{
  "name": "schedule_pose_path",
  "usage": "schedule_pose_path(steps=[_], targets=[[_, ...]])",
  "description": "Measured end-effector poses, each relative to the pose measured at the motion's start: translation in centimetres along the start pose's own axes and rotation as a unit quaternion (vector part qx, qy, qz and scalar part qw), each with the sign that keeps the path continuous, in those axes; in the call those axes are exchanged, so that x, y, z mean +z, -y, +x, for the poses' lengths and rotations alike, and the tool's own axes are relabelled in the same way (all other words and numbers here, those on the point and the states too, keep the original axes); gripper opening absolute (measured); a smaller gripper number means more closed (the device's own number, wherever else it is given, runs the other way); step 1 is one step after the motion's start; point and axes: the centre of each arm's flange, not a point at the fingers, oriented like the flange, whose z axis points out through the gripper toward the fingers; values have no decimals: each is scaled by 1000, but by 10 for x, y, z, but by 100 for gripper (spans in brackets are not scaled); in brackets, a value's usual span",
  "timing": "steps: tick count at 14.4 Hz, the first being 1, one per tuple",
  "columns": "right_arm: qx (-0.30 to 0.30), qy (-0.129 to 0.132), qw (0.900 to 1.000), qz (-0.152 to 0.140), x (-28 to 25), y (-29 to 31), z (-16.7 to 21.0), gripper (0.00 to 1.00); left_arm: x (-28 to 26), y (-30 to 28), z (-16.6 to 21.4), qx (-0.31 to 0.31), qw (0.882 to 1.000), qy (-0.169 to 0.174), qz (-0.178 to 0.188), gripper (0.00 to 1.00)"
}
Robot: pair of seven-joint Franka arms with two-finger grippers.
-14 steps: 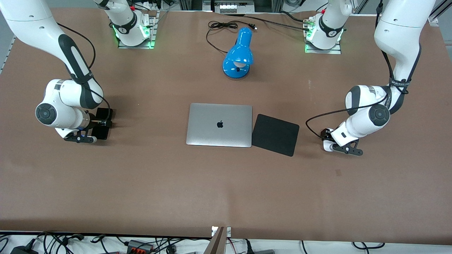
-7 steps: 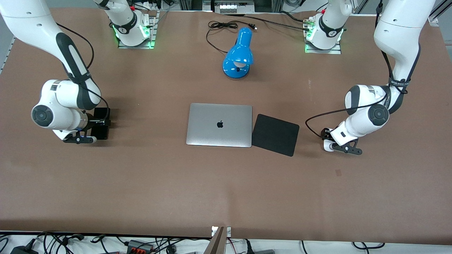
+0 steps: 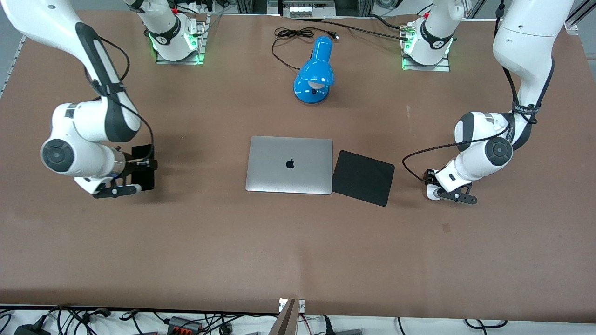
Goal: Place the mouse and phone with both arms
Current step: 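Close the right gripper on the phone while the left gripper grasps the mouse, then carry the phone beside the laptop while the left gripper carries the mouse onto the pad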
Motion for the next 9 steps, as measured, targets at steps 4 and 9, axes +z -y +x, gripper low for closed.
schedule_pose_path(steps=[4,9], targets=[[8,2,1000,-3,20,66,6,79,-16,-13,7,1,1000,23,-6,63],[32,-9,999,-8,41,126,10,79,-51,-111,18,-47,997,48,-31,63]])
